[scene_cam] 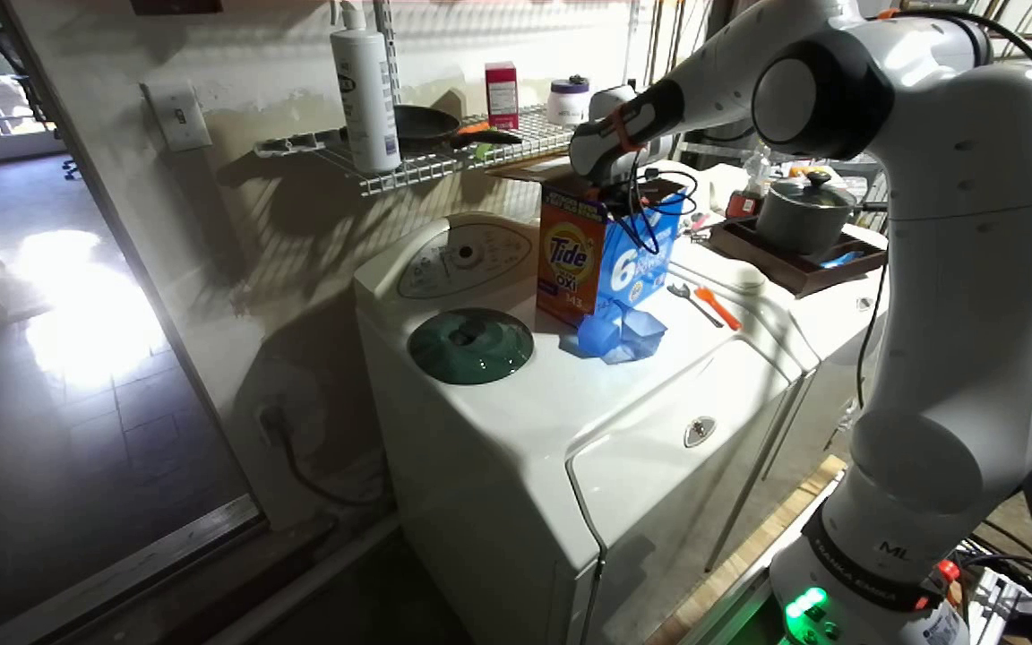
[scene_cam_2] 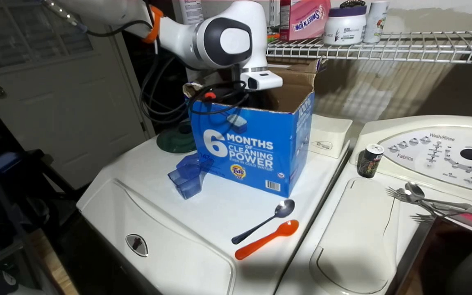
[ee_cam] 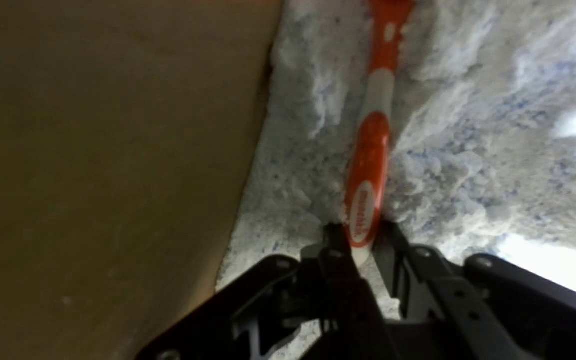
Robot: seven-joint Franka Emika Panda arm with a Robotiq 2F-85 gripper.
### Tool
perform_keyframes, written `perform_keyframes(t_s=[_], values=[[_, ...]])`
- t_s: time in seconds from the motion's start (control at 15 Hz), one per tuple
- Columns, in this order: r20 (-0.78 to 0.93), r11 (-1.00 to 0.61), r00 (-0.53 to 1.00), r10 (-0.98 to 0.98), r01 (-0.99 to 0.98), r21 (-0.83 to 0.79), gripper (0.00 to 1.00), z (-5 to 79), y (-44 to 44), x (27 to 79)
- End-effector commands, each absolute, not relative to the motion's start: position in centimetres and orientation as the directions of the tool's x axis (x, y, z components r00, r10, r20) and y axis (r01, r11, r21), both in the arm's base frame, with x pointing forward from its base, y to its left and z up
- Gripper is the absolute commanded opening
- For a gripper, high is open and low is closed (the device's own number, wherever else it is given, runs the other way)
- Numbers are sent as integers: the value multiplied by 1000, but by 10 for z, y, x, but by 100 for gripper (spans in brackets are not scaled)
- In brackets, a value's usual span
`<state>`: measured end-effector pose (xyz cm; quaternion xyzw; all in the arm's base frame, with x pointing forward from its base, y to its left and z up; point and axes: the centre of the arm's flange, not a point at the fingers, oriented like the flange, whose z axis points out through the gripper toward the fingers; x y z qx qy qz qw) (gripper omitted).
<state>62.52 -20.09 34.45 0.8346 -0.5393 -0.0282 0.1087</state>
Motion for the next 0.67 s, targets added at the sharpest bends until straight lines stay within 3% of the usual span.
perform_keyframes(t_s=[0.0, 0.6], values=[[-6, -379, 389, -921, -894, 238, 5, 303, -194, 628], [2, -364, 374, -927, -903, 229, 5, 319, -203, 629]])
